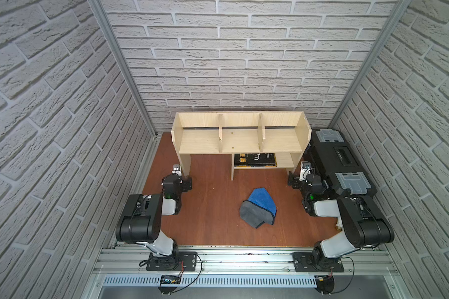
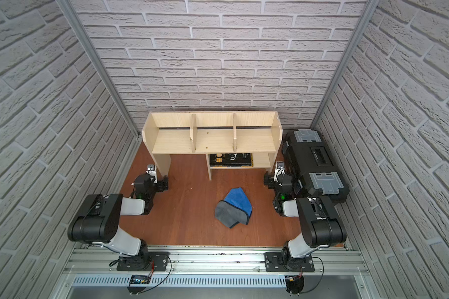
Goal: Wipe the bookshelf clean with a cloth
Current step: Pick up the cleaning item at the center of the board.
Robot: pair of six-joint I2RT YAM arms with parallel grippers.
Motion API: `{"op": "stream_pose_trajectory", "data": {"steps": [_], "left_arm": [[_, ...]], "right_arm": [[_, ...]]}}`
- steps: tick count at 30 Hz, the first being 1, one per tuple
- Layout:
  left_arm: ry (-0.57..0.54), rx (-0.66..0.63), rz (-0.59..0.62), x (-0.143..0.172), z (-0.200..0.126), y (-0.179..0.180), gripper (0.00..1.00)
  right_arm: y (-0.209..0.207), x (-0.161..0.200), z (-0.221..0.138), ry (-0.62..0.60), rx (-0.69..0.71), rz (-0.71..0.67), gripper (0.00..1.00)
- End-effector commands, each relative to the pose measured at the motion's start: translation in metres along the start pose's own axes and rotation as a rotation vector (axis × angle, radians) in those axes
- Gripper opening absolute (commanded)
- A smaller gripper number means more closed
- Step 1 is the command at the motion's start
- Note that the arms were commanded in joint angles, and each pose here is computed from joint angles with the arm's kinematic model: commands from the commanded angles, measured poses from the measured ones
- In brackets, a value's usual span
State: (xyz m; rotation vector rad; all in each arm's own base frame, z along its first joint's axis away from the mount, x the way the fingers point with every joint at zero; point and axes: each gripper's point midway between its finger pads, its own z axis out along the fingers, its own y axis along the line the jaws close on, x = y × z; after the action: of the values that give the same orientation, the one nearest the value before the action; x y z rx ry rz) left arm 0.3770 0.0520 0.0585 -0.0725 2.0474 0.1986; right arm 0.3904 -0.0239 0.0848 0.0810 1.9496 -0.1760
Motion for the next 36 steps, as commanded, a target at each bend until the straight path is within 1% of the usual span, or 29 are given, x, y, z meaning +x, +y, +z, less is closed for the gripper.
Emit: {"op": "stream_pose_trajectory", "data": {"steps": [1, 20, 21, 22, 23, 24, 25, 26, 27, 28, 29, 30, 31, 32, 33, 34, 36], "left_arm": [[-0.112, 0.101, 0.056, -0.035, 0.000, -0.020, 0.98], [-0.107, 0.099, 0.058, -0.034, 0.000, -0.020, 0.98], [-0.110, 0.098, 0.058, -0.034, 0.000, -0.020, 0.98], [-0.111, 0.098, 0.058, -0.035, 0.000, -0.020, 0.98], [-0.109, 0.079, 0.049, -0.037, 0.000, -0.017, 0.99], [-0.101, 0.042, 0.031, -0.042, -0.002, -0.010, 0.98], [-0.074, 0.001, 0.024, -0.051, -0.007, -0.001, 0.98], [-0.018, -0.010, 0.066, -0.060, -0.015, 0.001, 0.98], [0.006, -0.051, 0.121, -0.072, -0.024, 0.004, 0.98], [-0.009, -0.169, 0.153, -0.092, -0.038, 0.015, 0.98], [-0.027, -0.251, 0.144, -0.110, -0.056, 0.022, 0.98], [-0.013, -0.226, 0.107, -0.118, -0.068, 0.019, 0.99], [0.007, -0.180, 0.025, -0.123, -0.082, 0.016, 0.98], [0.026, -0.158, -0.058, -0.124, -0.096, 0.015, 0.98], [0.040, -0.106, -0.131, -0.123, -0.105, 0.008, 0.98], [0.072, -0.058, -0.196, -0.115, -0.115, 0.000, 0.98], [0.125, 0.007, -0.289, -0.099, -0.131, -0.011, 0.98]], "right_arm": [[0.000, -0.013, -0.001, -0.040, -0.005, 0.001, 0.99], [0.000, -0.013, -0.001, -0.041, -0.004, 0.003, 0.99], [-0.001, -0.014, -0.002, -0.045, -0.002, 0.005, 0.99], [-0.007, -0.016, -0.003, -0.062, 0.031, 0.020, 0.99], [-0.013, -0.025, -0.008, -0.095, 0.063, 0.034, 0.99], [-0.016, -0.033, -0.015, -0.096, 0.075, 0.035, 0.99], [-0.021, -0.041, -0.024, -0.054, 0.095, 0.038, 0.99], [-0.024, -0.059, -0.038, -0.009, 0.104, 0.053, 0.99], [-0.028, -0.073, -0.053, 0.042, 0.111, 0.082, 0.99], [-0.030, -0.085, -0.072, 0.084, 0.109, 0.127, 0.99], [-0.030, -0.093, -0.088, 0.094, 0.088, 0.171, 0.99], [-0.032, -0.094, -0.098, 0.082, 0.092, 0.218, 0.99], [-0.044, -0.081, -0.107, 0.077, 0.155, 0.308, 0.99], [-0.060, -0.060, -0.117, 0.081, 0.254, 0.454, 0.99], [-0.065, -0.048, -0.124, 0.105, 0.253, 0.514, 0.99], [-0.054, -0.042, -0.126, 0.149, 0.173, 0.518, 1.00], [-0.040, -0.032, -0.135, 0.279, 0.119, 0.480, 0.92]]}}
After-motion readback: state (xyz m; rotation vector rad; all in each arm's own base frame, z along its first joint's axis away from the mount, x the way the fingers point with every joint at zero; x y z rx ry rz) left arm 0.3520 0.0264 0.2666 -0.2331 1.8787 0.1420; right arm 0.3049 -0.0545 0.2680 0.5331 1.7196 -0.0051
